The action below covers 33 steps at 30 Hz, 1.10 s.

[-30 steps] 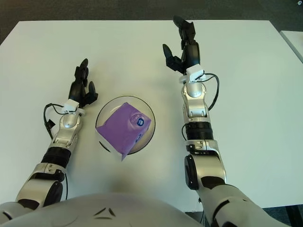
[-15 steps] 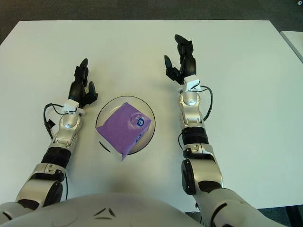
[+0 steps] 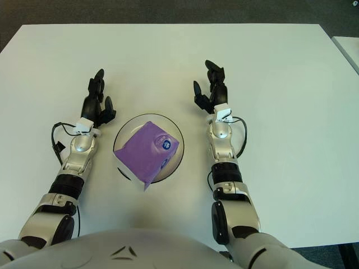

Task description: Put the tissue paper into the plate.

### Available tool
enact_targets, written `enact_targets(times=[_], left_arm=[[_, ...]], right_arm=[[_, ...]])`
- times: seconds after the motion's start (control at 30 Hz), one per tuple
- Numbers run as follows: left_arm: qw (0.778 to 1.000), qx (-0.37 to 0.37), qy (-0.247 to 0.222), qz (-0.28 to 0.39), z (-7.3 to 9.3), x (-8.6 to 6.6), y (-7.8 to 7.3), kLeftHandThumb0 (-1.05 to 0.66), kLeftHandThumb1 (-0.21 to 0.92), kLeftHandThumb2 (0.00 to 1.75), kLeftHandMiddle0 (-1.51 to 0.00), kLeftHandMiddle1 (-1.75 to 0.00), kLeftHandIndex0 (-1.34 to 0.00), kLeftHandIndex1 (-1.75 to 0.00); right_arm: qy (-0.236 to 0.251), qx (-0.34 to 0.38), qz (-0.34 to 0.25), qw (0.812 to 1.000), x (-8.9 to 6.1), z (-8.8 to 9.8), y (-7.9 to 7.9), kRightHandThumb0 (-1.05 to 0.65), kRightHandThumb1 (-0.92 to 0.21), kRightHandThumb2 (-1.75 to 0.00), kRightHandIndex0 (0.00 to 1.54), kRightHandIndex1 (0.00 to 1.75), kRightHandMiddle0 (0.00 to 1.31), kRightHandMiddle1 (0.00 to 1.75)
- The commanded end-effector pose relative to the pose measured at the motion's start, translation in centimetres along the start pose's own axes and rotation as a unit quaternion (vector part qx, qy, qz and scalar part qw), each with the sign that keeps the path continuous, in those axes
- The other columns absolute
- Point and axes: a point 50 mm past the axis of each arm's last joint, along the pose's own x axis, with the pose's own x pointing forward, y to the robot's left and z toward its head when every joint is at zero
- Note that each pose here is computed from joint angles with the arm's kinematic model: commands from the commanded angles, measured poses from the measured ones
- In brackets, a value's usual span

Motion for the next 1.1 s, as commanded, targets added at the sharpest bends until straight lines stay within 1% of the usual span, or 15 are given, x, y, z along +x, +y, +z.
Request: enact_targets(times=[0.0, 0.13, 0.4, 1.07], left_arm=[[0.993, 0.014, 0.116, -0.007, -4.6, -5.5, -0.3, -0.83, 0.92, 0.87, -0.12, -0.08, 0.0, -0.32], [0.993, 0.013, 0.116, -0.006, -4.5, -5.5, -0.3, -0.82, 0.92, 0.88, -0.12, -0.08, 0.0, -0.32], [0.993, 0.015, 0.114, -0.005, -4.5, -5.4, -0.3, -0.81, 0.92, 0.88, -0.13, -0.08, 0.0, -0.32], [0.994, 0.019, 0.11, 0.002, -4.4, -5.2, -0.2, -0.83, 0.92, 0.89, -0.13, -0.07, 0.0, -0.31]], right_arm=[[0.022, 0.006, -0.01, 1.0, -1.5, -0.9, 0.0, -0.61, -0.92, -0.59, 0.12, 0.39, 0.0, 0.63], [0.032, 0.004, -0.009, 0.999, -2.0, -1.3, 0.2, -0.62, -0.92, -0.58, 0.12, 0.38, 0.0, 0.61], [0.058, -0.013, -0.003, 0.998, -3.1, -2.1, 0.0, -0.61, -0.92, -0.56, 0.14, 0.39, 0.0, 0.58], [0.1, -0.026, 0.009, 0.995, -4.7, -3.4, -0.2, -0.59, -0.91, -0.53, 0.15, 0.43, 0.0, 0.54]])
